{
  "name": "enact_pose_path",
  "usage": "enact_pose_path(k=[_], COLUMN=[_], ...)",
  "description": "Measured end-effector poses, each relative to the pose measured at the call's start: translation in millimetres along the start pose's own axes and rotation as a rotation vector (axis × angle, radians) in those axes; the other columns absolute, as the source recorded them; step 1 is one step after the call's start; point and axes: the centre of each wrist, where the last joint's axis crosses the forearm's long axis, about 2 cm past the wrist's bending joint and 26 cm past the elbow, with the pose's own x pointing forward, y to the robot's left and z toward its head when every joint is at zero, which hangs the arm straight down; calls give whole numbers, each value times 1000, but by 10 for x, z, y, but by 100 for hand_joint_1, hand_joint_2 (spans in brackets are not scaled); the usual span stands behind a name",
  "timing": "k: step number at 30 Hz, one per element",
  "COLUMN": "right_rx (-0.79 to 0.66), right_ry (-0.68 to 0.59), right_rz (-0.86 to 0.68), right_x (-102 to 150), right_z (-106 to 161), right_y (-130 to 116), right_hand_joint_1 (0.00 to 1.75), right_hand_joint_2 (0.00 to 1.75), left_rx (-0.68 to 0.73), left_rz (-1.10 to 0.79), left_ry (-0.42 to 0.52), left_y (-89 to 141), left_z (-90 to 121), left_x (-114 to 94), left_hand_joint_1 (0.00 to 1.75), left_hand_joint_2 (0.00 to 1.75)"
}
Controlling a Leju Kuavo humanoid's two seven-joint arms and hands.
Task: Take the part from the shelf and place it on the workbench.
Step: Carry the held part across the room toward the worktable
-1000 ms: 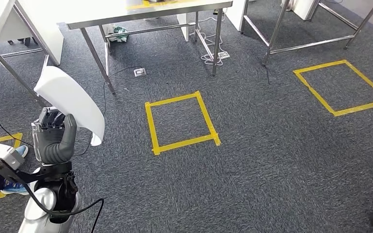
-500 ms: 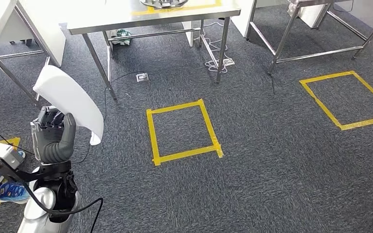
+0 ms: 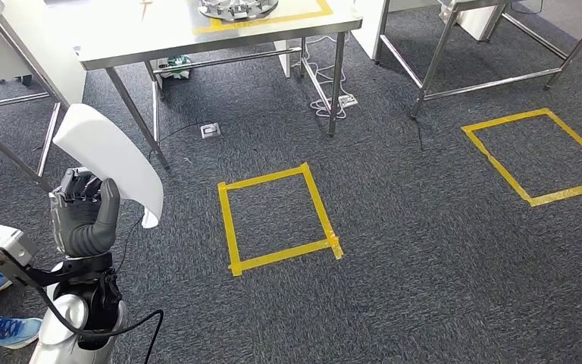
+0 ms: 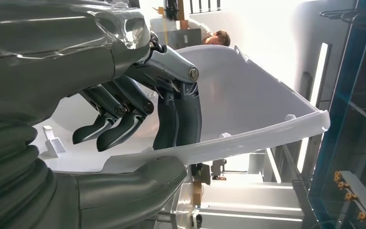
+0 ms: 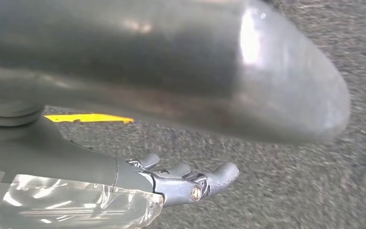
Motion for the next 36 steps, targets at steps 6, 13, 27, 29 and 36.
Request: enact_pose_path(k=[6, 13, 27, 29, 36], right_rx=[-3, -5, -8, -7, -6], right_ry=[-9, -1, -1, 0, 2], right_rz=[1, 1, 5, 5, -3], right_x=[46, 40, 45, 46, 42], right_z=[-9, -11, -12, -11, -9], right_y=[-15, -25, -28, -23, -15], right_hand_joint_1=[0, 0, 0, 0, 0], right_hand_joint_2=[0, 0, 0, 0, 0], left_rx=[3, 7, 13, 13, 12], left_rz=[-1, 3, 0, 0, 1], left_ry=[-5, -4, -12, -12, -18], left_y=[5, -7, -20, -22, -23], left_z=[-13, -16, -64, -64, -81], left_x=[7, -3, -7, -10, -7], left_hand_joint_1=[175, 175, 175, 175, 175], left_hand_joint_2=[175, 175, 175, 175, 175])
